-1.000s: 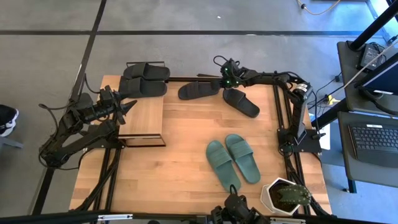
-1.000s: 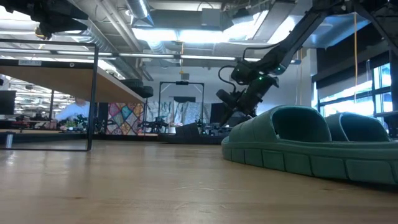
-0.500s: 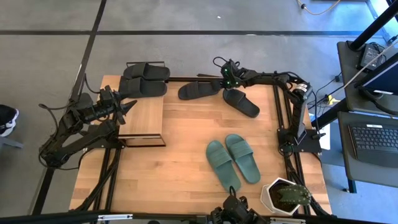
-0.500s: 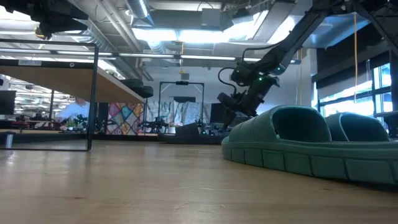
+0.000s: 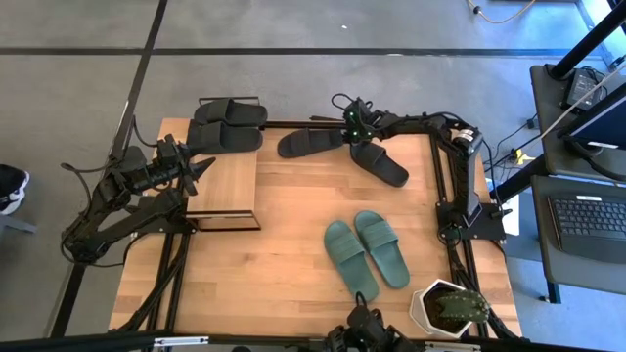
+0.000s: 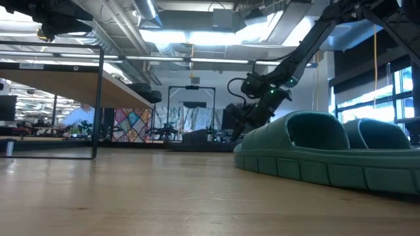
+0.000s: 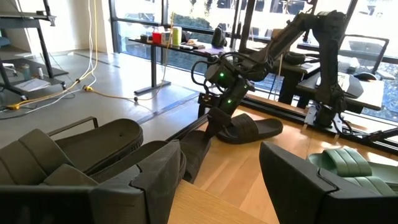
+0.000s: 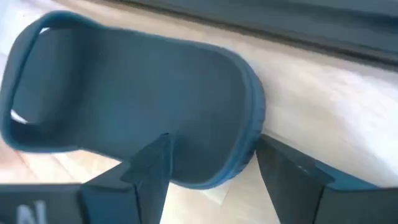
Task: Pick and place slides into the shelf
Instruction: Put the black slipper on the shelf
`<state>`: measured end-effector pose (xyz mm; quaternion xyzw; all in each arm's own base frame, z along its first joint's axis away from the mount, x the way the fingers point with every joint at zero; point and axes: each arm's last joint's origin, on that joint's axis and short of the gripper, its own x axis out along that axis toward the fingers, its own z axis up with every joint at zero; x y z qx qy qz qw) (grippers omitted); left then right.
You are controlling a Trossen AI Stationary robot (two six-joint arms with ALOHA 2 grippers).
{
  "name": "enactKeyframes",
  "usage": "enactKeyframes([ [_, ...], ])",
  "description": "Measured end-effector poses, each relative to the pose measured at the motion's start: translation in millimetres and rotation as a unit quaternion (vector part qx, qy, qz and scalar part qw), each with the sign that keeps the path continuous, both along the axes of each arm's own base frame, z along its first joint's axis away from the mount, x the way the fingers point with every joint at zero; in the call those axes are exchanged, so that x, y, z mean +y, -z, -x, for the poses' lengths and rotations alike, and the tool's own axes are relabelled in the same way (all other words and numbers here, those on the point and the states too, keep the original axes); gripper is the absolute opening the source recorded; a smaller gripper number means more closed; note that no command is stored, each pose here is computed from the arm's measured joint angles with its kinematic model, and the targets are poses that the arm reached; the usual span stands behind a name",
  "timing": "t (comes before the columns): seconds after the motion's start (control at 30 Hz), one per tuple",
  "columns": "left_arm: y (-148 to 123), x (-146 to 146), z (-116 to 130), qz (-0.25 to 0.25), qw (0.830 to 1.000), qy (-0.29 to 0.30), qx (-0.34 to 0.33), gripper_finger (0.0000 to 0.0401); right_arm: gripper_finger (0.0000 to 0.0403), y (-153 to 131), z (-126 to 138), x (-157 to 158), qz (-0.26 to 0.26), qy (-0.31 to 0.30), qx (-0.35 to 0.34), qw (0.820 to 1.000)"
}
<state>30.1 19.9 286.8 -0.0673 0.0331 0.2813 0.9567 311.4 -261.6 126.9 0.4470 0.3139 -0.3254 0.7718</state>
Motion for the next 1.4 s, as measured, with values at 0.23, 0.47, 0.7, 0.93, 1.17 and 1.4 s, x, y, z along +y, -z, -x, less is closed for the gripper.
enactKeyframes([
  [0.23,0.0,0.0,0.0,0.000,1.000,0.000,0.000,0.0212,0.0153,-0.4,-0.4,-0.7,0.011,-0.011,-0.002,1.000],
  [0.47,0.0,0.0,0.0,0.000,1.000,0.000,0.000,0.0212,0.0073,-2.4,-2.3,-2.4,0.047,-0.041,-0.005,0.998],
  [0.7,0.0,0.0,0.0,0.000,1.000,0.000,0.000,0.0212,0.0048,-13.1,-8.6,-4.8,0.057,-0.083,-0.056,0.993],
  [0.93,0.0,0.0,0.0,0.000,1.000,0.000,0.000,0.0212,0.0047,-71.0,-10.0,-10.4,0.067,-0.097,-0.106,0.987],
  [1.17,0.0,0.0,0.0,0.000,1.000,0.000,0.000,0.0212,0.0047,-137.6,-4.2,-0.7,0.007,-0.119,-0.067,0.991],
  [1.4,0.0,0.0,0.0,0.000,1.000,0.000,0.000,0.0212,0.0047,-195.4,-3.8,27.9,-0.039,-0.133,0.017,0.990],
])
